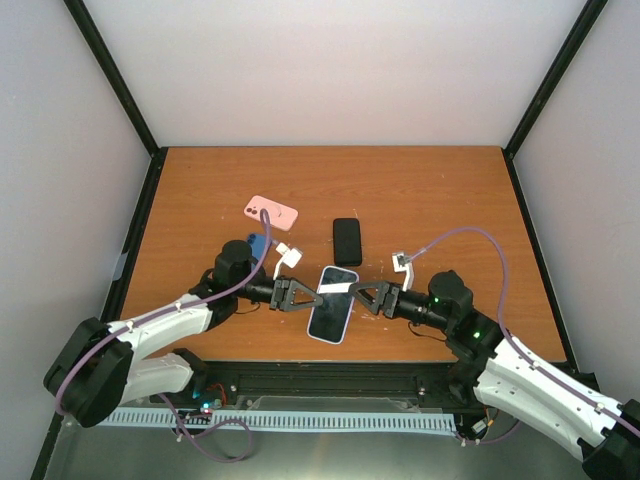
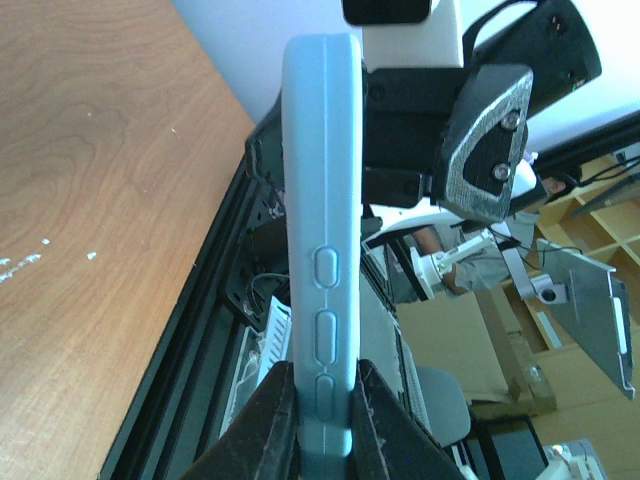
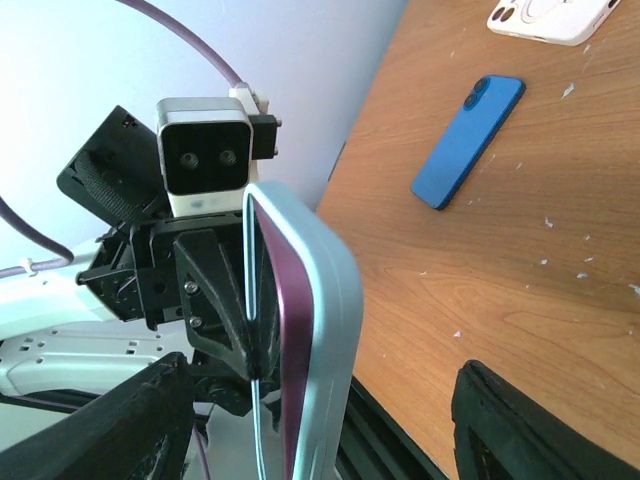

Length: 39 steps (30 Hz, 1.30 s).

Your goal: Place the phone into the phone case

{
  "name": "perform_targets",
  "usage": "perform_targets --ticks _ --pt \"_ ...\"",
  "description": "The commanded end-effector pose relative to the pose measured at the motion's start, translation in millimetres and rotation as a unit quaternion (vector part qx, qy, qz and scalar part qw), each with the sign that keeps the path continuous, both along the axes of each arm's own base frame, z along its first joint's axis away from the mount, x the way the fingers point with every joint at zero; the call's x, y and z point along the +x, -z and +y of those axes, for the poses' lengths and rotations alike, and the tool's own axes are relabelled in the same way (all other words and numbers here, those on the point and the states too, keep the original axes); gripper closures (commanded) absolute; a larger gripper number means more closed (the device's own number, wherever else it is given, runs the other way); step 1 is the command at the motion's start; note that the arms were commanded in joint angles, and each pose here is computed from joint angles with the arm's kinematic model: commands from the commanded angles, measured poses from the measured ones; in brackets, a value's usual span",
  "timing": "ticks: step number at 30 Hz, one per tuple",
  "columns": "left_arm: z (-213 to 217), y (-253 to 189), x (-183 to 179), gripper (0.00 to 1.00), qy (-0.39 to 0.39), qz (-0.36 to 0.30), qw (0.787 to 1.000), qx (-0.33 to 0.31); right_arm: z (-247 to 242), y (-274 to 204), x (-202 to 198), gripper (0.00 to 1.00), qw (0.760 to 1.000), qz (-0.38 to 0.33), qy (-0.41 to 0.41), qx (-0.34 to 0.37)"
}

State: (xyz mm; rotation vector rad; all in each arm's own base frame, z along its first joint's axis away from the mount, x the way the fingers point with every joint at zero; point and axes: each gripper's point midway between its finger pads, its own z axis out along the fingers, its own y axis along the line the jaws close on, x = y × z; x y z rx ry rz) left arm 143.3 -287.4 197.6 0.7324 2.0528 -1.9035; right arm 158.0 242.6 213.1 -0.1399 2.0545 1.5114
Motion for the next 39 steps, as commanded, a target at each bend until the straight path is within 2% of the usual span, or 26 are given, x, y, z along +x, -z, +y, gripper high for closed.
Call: perform_targets --ticks 1,5,12,13,16,18,20,22,28,30,35,37,39 --pt "-1.6 -36.5 -12.3 1.00 0.051 -0.070 0.995 -0.040 5.2 -20.4 4.8 0.31 1.000 -0.030 -0.007 -0.002" --pt "-1.5 -37.0 -17.3 0.99 0.061 -0.072 0.995 -0.040 10.7 -30.6 6.0 0.34 0.999 -0.039 -0.016 0.006" --pt "-2.8 -33.0 -17.1 1.00 0.058 -0.069 0.995 -0.033 13.1 -36.1 6.7 0.46 0.999 -0.044 -0.021 0.010" --pt "-3.4 -30.4 -14.6 1.00 0.052 -0.067 0.996 -0.026 12.8 -35.9 6.6 0.49 0.999 -0.043 -0.020 0.010" --pt "-5.4 -22.0 -5.0 1.00 0.030 -0.056 0.998 0.001 9.3 -32.9 9.5 0.73 0.999 -0.039 -0.006 0.001" --pt "-6.3 -13.6 2.3 1.00 0.012 -0.049 0.998 0.025 6.2 -29.2 12.1 0.86 0.999 -0.035 0.005 -0.011" --pt "-6.5 -2.4 9.2 1.00 -0.004 -0.037 0.998 0.054 5.0 -25.2 13.3 0.95 0.999 -0.031 0.010 -0.019" --pt "-5.7 9.4 14.4 1.00 -0.016 -0.021 0.996 0.084 5.0 -20.5 14.5 0.97 0.999 -0.022 0.012 -0.025" --pt "-5.5 8.3 18.9 1.00 -0.029 -0.024 0.995 0.093 5.9 -5.2 17.0 0.96 0.999 0.012 0.018 -0.038" --pt "-5.9 1.0 18.3 1.00 -0.029 -0.027 0.996 0.083 5.2 -4.2 16.6 0.85 0.999 0.017 0.020 -0.039" --pt "-7.2 -20.2 16.1 1.00 -0.031 -0.035 0.998 0.044 4.5 0.1 12.1 0.52 0.999 0.024 0.016 -0.025" --pt "-7.5 -27.1 16.6 1.00 -0.034 -0.039 0.998 0.031 6.1 4.0 8.8 0.44 0.999 0.032 0.009 -0.011" --pt "-7.9 -30.9 17.8 1.00 -0.038 -0.041 0.998 0.023 8.4 8.1 5.2 0.40 0.999 0.038 -0.002 0.003"
